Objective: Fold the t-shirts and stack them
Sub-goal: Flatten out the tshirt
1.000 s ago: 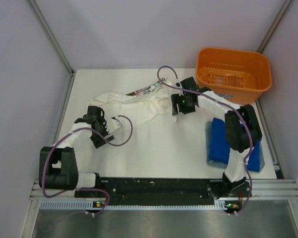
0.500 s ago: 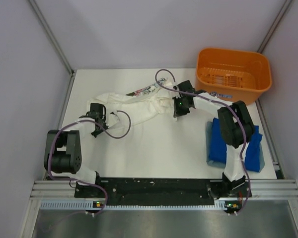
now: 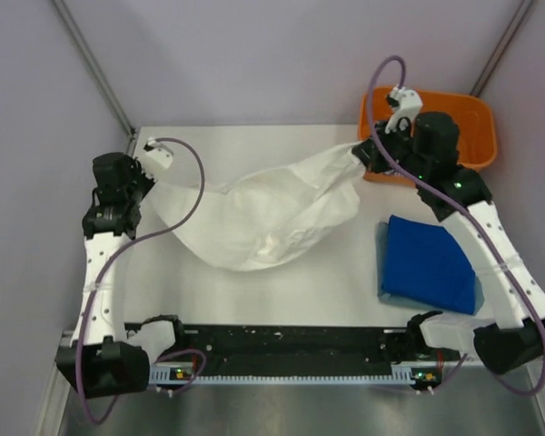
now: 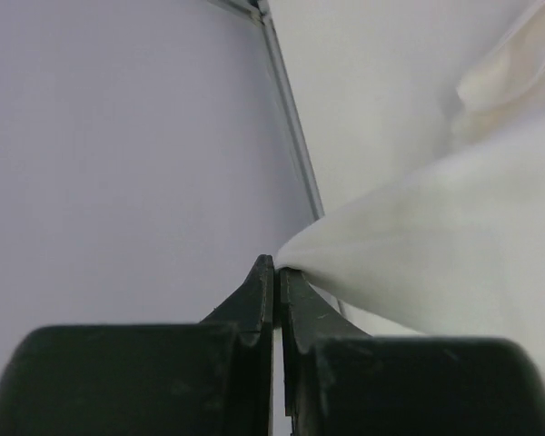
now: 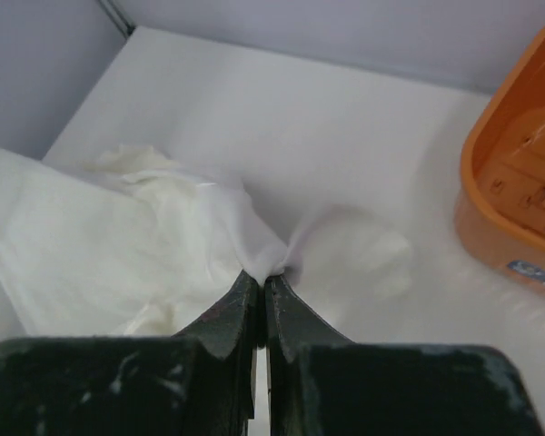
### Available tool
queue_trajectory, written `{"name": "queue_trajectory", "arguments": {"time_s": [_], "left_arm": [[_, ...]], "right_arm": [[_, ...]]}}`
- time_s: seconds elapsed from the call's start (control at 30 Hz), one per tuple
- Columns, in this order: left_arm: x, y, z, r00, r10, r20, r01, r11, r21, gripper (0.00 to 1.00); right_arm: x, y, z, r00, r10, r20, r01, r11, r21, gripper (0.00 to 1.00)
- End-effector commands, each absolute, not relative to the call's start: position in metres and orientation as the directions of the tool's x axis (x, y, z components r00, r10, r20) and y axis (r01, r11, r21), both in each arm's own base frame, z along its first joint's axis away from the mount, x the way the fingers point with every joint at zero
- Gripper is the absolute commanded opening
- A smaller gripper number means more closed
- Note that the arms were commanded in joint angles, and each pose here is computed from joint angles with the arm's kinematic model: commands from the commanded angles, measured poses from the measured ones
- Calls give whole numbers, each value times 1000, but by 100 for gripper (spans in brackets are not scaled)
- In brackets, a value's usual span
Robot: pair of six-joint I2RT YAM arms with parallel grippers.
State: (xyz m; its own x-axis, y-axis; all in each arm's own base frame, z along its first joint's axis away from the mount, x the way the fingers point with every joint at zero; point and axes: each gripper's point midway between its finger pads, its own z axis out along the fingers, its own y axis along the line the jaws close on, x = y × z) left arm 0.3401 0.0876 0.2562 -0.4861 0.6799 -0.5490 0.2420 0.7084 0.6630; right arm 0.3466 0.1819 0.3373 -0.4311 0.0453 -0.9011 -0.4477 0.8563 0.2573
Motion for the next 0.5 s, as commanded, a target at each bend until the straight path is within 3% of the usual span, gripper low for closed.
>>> {"name": "queue_trajectory", "arguments": {"time_s": [0.0, 0.27, 0.47], "left_arm": [[313, 82, 306, -438, 679, -590, 218, 716, 663, 0], [279, 74, 386, -363, 689, -628, 161, 710, 686, 0], [271, 63, 353, -375, 701, -607, 268, 708, 653, 0]], "right_arm": [[320, 155, 402, -244, 60, -968, -455, 874, 169, 0], [276, 131, 462, -68, 85, -994, -459, 882, 107, 0], [292, 162, 461, -91, 64, -994, -573, 813, 105, 0]]}}
